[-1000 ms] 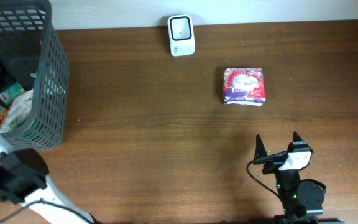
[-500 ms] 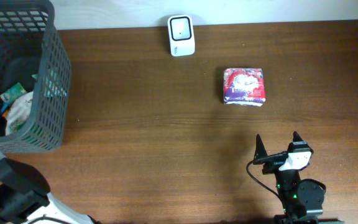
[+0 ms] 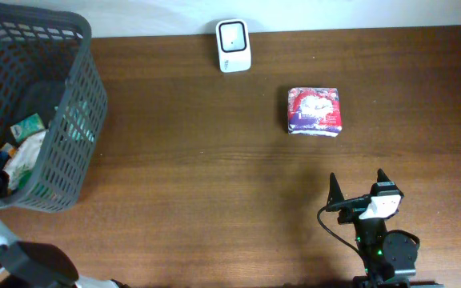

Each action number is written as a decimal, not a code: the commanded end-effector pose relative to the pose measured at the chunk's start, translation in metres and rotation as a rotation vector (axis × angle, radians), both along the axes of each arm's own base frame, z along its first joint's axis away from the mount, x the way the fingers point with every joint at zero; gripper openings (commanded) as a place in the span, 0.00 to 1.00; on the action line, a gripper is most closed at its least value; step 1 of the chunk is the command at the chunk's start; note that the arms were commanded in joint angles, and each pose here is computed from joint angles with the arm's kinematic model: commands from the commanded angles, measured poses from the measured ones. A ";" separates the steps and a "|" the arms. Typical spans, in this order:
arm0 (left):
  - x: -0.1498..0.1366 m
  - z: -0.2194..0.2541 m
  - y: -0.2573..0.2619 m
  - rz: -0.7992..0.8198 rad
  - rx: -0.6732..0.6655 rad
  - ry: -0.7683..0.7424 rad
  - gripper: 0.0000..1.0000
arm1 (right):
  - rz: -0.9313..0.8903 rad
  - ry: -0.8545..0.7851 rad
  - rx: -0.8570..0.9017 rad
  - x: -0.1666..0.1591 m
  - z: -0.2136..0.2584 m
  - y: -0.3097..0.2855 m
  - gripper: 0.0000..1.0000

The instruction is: Scan the item barcode

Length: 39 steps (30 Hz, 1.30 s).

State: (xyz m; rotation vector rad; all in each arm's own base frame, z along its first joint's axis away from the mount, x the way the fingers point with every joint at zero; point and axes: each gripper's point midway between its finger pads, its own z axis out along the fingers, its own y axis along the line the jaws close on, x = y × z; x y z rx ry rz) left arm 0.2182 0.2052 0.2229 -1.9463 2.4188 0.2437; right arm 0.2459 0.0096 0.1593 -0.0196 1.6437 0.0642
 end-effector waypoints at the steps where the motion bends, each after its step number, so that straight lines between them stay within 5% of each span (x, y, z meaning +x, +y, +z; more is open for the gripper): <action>1: -0.001 0.008 -0.023 0.010 -0.080 -0.093 0.00 | -0.001 0.006 0.003 0.000 -0.003 0.000 0.99; 19: 0.020 -0.013 -0.102 -0.207 -0.352 -0.147 0.00 | -0.001 0.006 0.003 0.000 -0.003 0.000 0.99; 28: 0.021 -0.002 -0.104 -0.226 -0.313 -0.198 0.00 | -0.001 0.006 0.003 0.000 -0.003 0.000 0.99; 33: 0.058 0.029 -0.075 -0.232 -0.153 -0.402 0.00 | -0.001 0.006 0.003 0.000 -0.003 0.000 0.99; 35: 0.076 0.047 -0.062 -0.250 -0.071 -0.487 0.08 | -0.001 0.006 0.003 0.000 -0.003 0.000 0.99; 36: 0.083 0.056 -0.052 -0.255 -0.014 -0.518 0.29 | -0.001 0.006 0.003 0.000 -0.003 0.000 0.99; 39: 0.088 0.067 -0.016 -0.224 0.179 -0.503 0.56 | -0.001 0.006 0.003 0.000 -0.003 0.000 0.99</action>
